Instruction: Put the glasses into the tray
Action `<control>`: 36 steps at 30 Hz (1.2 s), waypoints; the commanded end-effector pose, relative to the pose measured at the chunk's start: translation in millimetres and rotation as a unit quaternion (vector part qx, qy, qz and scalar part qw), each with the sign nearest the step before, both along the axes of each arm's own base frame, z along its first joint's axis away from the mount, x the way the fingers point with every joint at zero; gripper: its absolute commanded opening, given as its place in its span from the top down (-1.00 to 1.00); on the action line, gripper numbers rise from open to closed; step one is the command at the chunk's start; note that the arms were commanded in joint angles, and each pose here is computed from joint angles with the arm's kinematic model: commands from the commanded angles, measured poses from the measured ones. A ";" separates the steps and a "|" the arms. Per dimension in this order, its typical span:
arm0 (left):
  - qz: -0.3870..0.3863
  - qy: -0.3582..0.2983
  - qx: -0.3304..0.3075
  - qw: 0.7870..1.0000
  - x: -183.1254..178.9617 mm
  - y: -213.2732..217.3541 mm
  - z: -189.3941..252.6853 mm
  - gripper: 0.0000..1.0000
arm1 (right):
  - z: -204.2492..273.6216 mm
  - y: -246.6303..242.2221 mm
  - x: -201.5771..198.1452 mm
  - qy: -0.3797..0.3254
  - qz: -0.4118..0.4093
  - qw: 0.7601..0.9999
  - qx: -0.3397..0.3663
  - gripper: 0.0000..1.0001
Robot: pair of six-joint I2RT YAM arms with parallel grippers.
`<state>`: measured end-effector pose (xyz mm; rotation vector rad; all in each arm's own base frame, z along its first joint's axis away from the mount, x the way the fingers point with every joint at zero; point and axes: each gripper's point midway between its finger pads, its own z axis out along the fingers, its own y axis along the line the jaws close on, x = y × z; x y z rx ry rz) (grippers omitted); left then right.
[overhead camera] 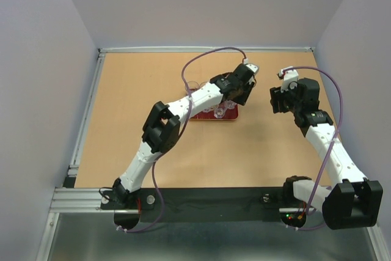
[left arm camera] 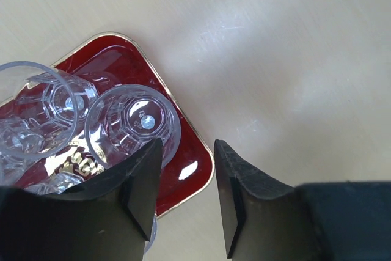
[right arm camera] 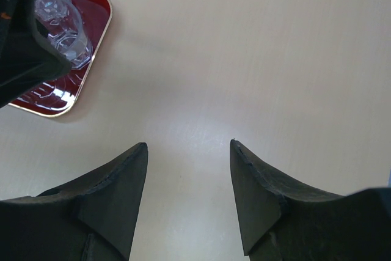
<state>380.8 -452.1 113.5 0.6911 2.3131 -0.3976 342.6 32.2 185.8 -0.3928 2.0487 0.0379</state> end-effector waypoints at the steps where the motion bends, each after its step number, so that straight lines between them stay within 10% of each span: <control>1: -0.001 -0.056 -0.074 0.996 -6.2 -1.1 99.0 -0.04 | 4.5 -6.0 4.7 -0.023 -0.012 1.000 -0.003 -0.23; 15: 0.051 -0.197 -0.159 0.966 -39.1 93.4 212.0 -0.56 | 11.7 -6.5 2.6 -0.038 -0.006 0.999 0.002 -0.36; 27: 0.197 -0.320 -0.152 0.914 -85.3 306.3 223.4 -0.97 | 26.5 -16.2 -2.2 -0.062 -0.007 0.998 0.034 -0.89; 36: 0.303 -0.373 -0.125 0.868 -115.2 382.3 197.1 -0.97 | 36.2 -15.4 -16.4 -0.084 -0.012 0.995 0.049 -1.00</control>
